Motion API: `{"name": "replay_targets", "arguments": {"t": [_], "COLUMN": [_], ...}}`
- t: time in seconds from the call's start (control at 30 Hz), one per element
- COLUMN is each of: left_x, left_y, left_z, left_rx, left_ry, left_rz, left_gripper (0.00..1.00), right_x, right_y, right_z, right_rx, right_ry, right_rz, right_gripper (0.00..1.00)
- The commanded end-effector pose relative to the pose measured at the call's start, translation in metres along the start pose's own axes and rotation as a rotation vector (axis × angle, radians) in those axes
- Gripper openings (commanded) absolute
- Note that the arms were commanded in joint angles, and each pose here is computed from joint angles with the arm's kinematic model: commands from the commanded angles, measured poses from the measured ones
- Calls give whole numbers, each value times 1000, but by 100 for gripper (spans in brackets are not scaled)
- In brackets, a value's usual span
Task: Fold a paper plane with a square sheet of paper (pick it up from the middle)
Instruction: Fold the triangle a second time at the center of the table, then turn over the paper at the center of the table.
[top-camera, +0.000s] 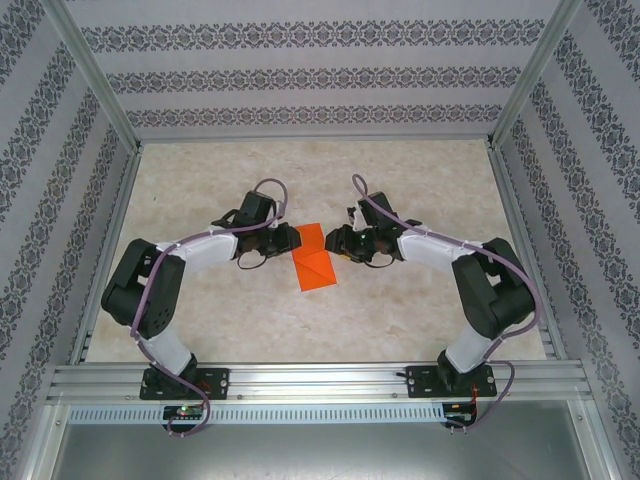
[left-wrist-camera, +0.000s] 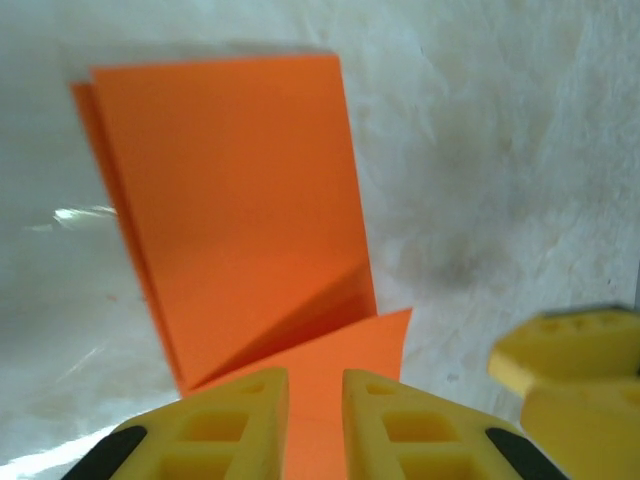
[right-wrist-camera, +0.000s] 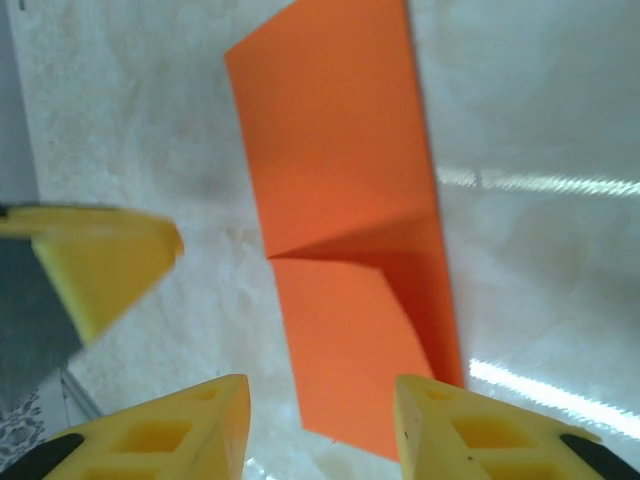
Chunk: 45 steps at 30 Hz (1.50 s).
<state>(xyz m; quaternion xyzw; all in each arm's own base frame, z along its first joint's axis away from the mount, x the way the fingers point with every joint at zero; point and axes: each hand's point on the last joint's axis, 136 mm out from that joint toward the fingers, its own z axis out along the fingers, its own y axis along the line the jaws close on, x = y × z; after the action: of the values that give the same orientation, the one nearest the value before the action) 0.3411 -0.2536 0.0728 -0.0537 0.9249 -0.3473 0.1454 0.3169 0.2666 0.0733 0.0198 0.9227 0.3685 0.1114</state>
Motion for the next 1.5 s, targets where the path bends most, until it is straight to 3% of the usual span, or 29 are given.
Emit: {"name": "replay_targets", "arguments": {"t": [0.0, 0.63, 1.07, 1.33, 1.47], "left_x": [9, 21, 26, 23, 20], "left_y": [5, 32, 41, 43, 45], "left_z": [12, 40, 40, 37, 35], "left_rx": [-49, -129, -171, -204, -230], "left_ry": [29, 94, 115, 124, 128], "left_rz": [-23, -61, -49, -1, 25], "left_gripper": [20, 17, 16, 16, 17], "right_x": [-2, 15, 18, -5, -6], "right_y": [-12, -16, -7, -23, -25], "right_z": [12, 50, 40, 24, 30], "right_rx": [49, 26, -23, 115, 116], "right_ry": [35, 168, 148, 61, 80], "right_rz": [-30, -63, -60, -96, -94], "right_gripper": [43, 43, 39, 43, 41]}}
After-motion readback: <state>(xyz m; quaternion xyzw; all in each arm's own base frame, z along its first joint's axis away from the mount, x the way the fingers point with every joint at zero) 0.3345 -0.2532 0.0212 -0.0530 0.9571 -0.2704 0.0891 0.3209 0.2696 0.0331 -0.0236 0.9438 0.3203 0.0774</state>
